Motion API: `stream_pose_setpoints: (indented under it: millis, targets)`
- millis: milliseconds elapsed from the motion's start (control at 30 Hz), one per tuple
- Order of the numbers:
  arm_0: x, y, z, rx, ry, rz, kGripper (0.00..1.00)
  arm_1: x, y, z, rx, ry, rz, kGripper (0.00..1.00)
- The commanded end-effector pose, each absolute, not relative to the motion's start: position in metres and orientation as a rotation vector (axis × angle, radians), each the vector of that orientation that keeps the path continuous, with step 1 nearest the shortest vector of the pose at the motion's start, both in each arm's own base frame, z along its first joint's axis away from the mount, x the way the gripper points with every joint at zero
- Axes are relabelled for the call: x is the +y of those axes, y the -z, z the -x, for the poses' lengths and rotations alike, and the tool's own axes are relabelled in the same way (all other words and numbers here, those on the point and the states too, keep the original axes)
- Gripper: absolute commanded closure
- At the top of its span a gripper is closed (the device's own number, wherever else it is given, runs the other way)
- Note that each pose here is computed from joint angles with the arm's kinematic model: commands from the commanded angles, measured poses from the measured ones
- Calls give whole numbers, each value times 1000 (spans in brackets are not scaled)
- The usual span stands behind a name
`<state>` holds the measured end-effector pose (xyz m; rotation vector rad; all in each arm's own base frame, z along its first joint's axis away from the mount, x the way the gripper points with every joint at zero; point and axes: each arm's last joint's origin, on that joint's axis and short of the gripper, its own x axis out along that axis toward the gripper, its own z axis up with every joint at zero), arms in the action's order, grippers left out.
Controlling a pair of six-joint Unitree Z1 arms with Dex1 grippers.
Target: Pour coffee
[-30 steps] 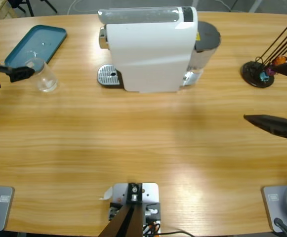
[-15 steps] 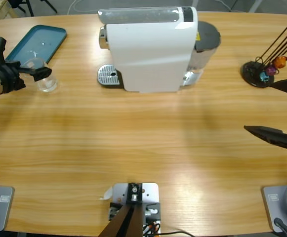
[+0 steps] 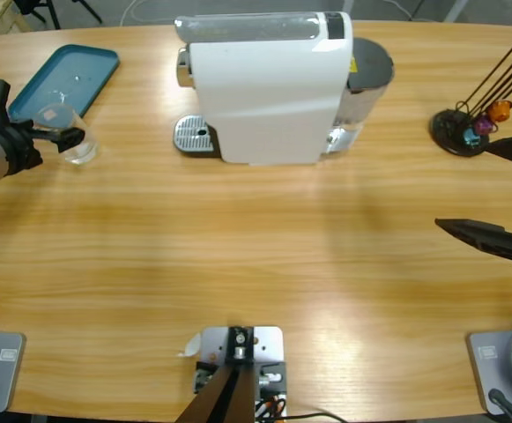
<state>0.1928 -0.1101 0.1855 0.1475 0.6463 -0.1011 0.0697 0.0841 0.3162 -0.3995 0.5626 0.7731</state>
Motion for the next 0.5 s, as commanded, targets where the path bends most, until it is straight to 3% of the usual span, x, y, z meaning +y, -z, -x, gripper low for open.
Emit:
stream_pose_setpoints:
  millis: [33,133,300,400,433,500]
  targets:
    - [-112,-159,-199,691,66,-149,23,76,-307,-66,574,-765,393,41]
    - [-113,-154,-201,691,62,-145,26,75,-308,-66,570,-763,389,41]
    - [-111,-151,-206,684,44,-135,176,75,-308,-65,570,-763,390,41]
    - [-110,-148,-211,679,36,-134,189,75,-308,-65,570,-764,391,41]
    - [-110,-146,-212,679,34,-132,222,75,-308,-65,570,-763,391,41]
    - [-111,-144,-213,672,36,-129,420,74,-308,-65,568,-762,390,41]
